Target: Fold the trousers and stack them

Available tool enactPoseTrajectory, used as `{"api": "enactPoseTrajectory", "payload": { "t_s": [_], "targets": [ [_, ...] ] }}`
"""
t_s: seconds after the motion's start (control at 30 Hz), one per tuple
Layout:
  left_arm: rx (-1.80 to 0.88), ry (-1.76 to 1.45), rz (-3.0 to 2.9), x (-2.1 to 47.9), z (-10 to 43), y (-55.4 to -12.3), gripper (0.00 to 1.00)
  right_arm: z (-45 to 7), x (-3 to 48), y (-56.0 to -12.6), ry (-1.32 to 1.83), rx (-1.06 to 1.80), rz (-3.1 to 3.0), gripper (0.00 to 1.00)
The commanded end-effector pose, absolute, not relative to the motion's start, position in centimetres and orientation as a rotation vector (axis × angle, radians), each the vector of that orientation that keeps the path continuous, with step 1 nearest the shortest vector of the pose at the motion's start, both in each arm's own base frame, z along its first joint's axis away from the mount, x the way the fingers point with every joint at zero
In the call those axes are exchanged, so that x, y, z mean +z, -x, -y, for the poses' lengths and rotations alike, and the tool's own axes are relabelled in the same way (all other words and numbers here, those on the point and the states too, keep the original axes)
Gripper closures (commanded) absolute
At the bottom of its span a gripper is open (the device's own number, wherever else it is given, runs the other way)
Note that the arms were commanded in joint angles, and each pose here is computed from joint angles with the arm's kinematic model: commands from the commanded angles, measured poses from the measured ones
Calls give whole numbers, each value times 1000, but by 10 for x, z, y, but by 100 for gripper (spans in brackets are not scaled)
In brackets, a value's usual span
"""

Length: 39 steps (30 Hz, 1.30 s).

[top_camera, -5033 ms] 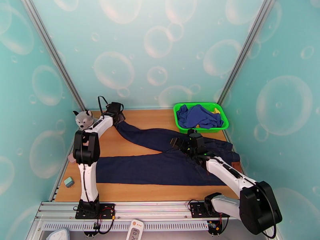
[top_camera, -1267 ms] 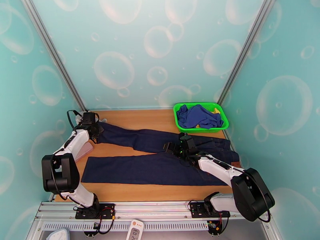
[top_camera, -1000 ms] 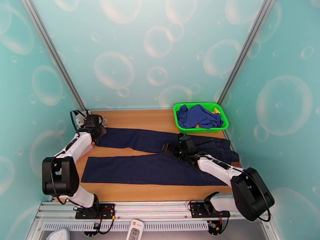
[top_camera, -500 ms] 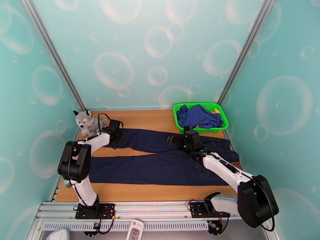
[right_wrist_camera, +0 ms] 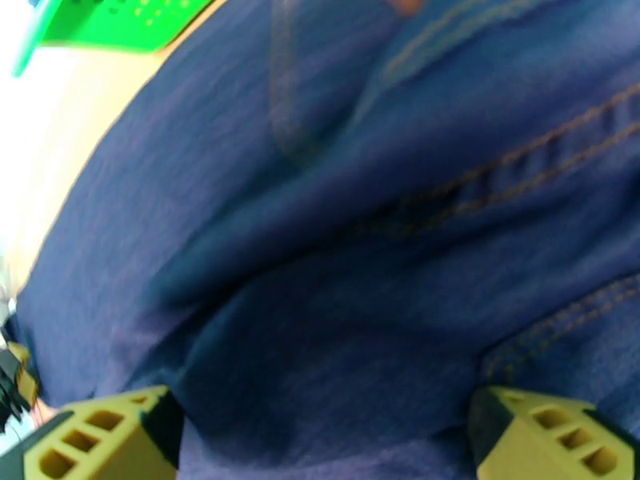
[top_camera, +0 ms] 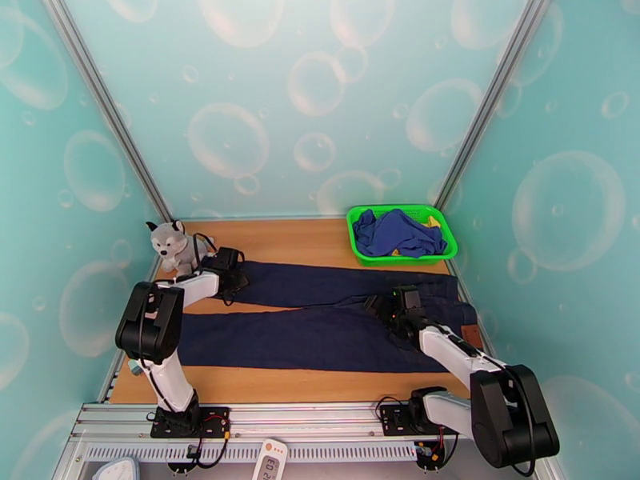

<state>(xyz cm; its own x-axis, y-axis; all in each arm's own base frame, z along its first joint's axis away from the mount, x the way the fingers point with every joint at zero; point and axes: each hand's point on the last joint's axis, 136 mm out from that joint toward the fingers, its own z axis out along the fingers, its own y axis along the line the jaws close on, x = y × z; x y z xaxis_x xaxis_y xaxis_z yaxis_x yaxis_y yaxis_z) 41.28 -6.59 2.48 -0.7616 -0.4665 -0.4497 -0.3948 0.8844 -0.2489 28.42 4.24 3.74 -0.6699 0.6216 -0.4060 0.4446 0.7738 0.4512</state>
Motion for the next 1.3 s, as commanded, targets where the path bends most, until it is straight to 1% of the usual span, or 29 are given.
{"api": "enactPoseTrajectory", "payload": {
  "t_s": [0.0,0.1,0.17,0.27,0.37,0.43,0.5,0.6,0.67,0.73,0.83,0.97,1.13,1.27],
  "targets": [
    [-112,742,-2619,3,41,-374,43,-35,-2,-224,-1063,349,-2538,1],
    [-116,785,-2571,12,33,-369,43,-37,0,-204,-1167,343,-2503,1],
    [-105,807,-2561,12,27,-364,43,-41,7,-199,-1211,364,-2468,1],
    [-117,818,-2556,11,24,-360,43,-36,32,-208,-1182,335,-2403,1],
    [-237,715,-2543,23,42,-370,43,-31,78,-243,-1016,310,-2306,1],
    [-318,608,-2528,40,58,-377,42,-41,104,-271,-889,387,-2275,1],
    [-302,546,-2492,62,63,-381,42,-59,126,-301,-755,470,-2258,1],
    [-273,491,-2409,94,60,-384,41,-88,142,-340,-572,542,-2272,1],
    [-226,488,-2330,121,51,-394,41,-105,140,-361,-500,593,-2296,1],
    [-130,531,-2306,126,34,-398,41,-119,131,-378,-453,649,-2317,1],
    [-65,576,-2348,111,18,-407,40,-129,105,-390,-443,688,-2364,1],
    [-61,571,-2419,78,19,-418,40,-130,73,-388,-465,701,-2417,1],
    [-20,676,-2466,40,9,-418,40,-100,42,-372,-566,631,-2479,1],
    [-24,787,-2504,17,2,-404,41,-62,27,-361,-660,580,-2496,1]
  ]
}}
